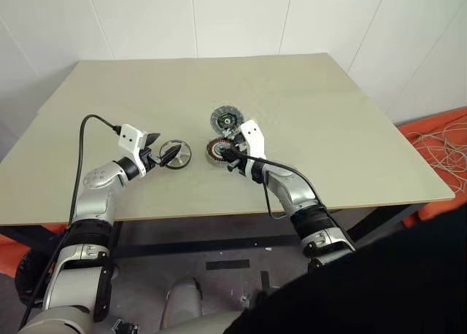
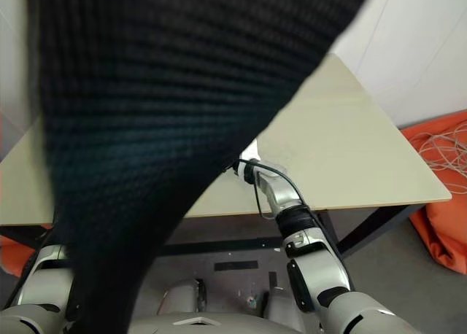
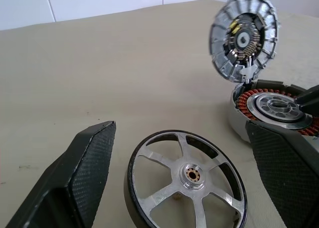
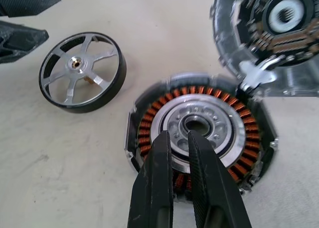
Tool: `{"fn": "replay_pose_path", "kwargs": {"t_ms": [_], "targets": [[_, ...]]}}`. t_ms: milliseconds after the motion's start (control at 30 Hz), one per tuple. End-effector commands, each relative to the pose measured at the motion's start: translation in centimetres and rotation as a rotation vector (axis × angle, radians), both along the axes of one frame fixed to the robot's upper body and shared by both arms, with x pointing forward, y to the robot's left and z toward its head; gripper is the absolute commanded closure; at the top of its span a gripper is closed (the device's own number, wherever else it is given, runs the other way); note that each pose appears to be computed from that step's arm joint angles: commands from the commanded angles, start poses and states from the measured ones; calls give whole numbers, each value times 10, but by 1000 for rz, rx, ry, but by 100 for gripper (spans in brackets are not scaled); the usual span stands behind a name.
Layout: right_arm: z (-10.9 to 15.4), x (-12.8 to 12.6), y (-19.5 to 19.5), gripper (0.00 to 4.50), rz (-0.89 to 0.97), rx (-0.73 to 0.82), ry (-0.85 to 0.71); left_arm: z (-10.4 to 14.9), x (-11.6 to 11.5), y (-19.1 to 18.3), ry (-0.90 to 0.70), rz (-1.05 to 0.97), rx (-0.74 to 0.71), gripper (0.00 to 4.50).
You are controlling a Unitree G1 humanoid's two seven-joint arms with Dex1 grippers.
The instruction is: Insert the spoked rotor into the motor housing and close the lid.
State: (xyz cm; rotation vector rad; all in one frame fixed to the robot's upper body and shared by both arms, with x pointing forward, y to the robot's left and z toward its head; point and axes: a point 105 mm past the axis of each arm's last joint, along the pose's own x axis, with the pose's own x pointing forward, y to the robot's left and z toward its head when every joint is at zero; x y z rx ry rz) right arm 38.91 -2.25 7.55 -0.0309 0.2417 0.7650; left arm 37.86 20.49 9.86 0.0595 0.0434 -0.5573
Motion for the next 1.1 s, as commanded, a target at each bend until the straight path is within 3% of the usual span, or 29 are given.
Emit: {"fn": "replay_pose_path", "kwargs": {"t_ms": [33, 300, 400, 633, 1000, 1100], "targets": [[33, 14, 2, 390, -10, 39, -79, 18, 2, 0, -68, -9, 12, 8], [36, 26, 8, 390, -7, 22, -82, 18, 2, 0, -68, -5, 12, 8], [25, 26, 10, 445, -6, 7, -48, 18, 1, 1, -69, -1, 13, 8], [15, 25, 9, 448, -18, -25, -37, 18, -1, 6, -69, 11, 16, 8], [45, 32, 4, 448, -32, 10, -105, 17, 1, 3, -68, 8, 11, 8], [43, 29, 9, 448, -14, 9, -99, 18, 1, 3, -68, 8, 11, 8]]}}
